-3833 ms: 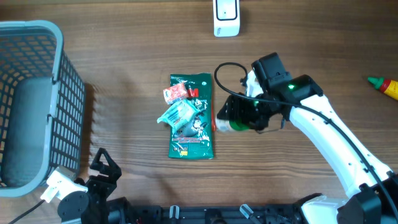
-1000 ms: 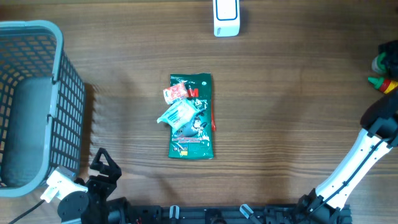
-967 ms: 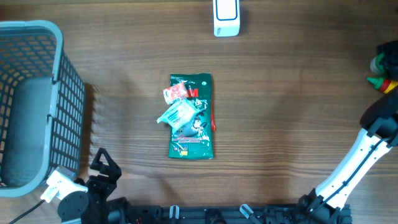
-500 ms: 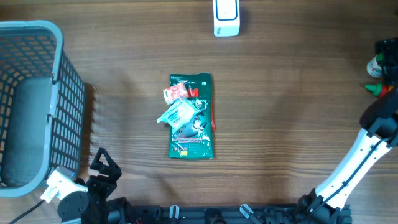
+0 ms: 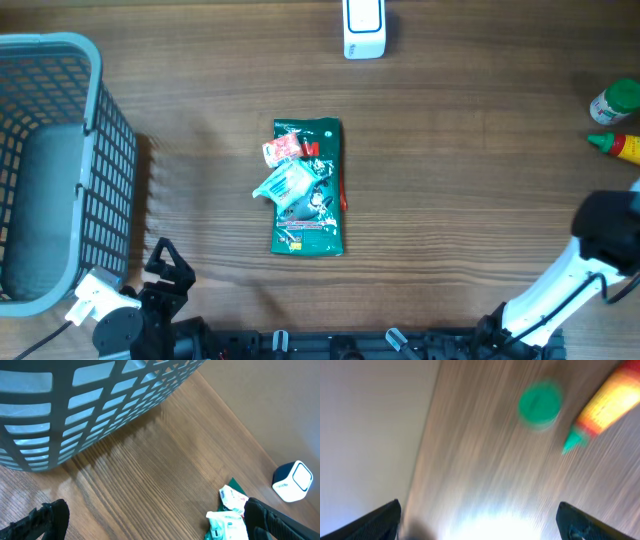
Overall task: Scan the item barcode
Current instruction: 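Carry the jar to the right edge and set it down, then reach the right gripper to the red-white snack packet and grasp it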
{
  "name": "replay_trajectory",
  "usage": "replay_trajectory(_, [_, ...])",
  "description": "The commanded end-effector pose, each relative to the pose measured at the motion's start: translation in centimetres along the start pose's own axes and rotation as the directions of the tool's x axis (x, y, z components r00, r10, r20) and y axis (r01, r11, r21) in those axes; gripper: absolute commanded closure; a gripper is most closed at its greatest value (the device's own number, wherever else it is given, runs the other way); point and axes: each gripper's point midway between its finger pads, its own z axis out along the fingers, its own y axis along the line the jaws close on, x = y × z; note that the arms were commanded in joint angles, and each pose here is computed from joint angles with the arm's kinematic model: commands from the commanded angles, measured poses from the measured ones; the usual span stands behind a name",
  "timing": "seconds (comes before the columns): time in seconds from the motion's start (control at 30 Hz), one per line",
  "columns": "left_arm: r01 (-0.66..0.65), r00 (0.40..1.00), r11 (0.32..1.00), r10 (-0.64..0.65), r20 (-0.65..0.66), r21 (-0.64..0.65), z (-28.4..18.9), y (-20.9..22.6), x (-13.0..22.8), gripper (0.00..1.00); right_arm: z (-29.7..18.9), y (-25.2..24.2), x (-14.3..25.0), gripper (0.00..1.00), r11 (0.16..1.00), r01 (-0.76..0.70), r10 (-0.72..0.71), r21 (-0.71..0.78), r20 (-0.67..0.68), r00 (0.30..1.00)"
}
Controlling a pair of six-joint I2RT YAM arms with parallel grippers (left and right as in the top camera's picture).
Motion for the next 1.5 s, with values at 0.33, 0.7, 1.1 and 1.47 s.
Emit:
replay_trajectory(0.33, [0.007, 1.000, 1.000, -0.007, 0.010, -0.011, 0.0, 0.2, -0.1, 0.00, -0.5, 7.7, 36.6, 0.16, 0.740, 0.593, -0.659, -0.316, -0.516, 0.547])
replay_trajectory(0.7, [0.007, 1.000, 1.000, -0.007, 0.009, -0.011, 0.0, 0.2, -0.1, 0.00, 2.6, 3.6, 55.9, 0.31, 0.669, 0.589, -0.699, -0.452, -0.651, 0.294])
replay_trajectory(1.1, [0.007, 1.000, 1.000, -0.007, 0.010, -0.011, 0.0, 0.2, -0.1, 0.00, 8.2, 1.4, 61.2, 0.43, 0.743, 0.544, -0.598, -0.388, -0.751, 0.281])
replay_trajectory(1.47, [0.007, 1.000, 1.000, -0.007, 0.009, -0.011, 0.0, 0.2, -0.1, 0.00, 10.4, 1.8, 59.6, 0.95, 0.760, 0.555, -0.585, -0.338, -0.728, 0.358])
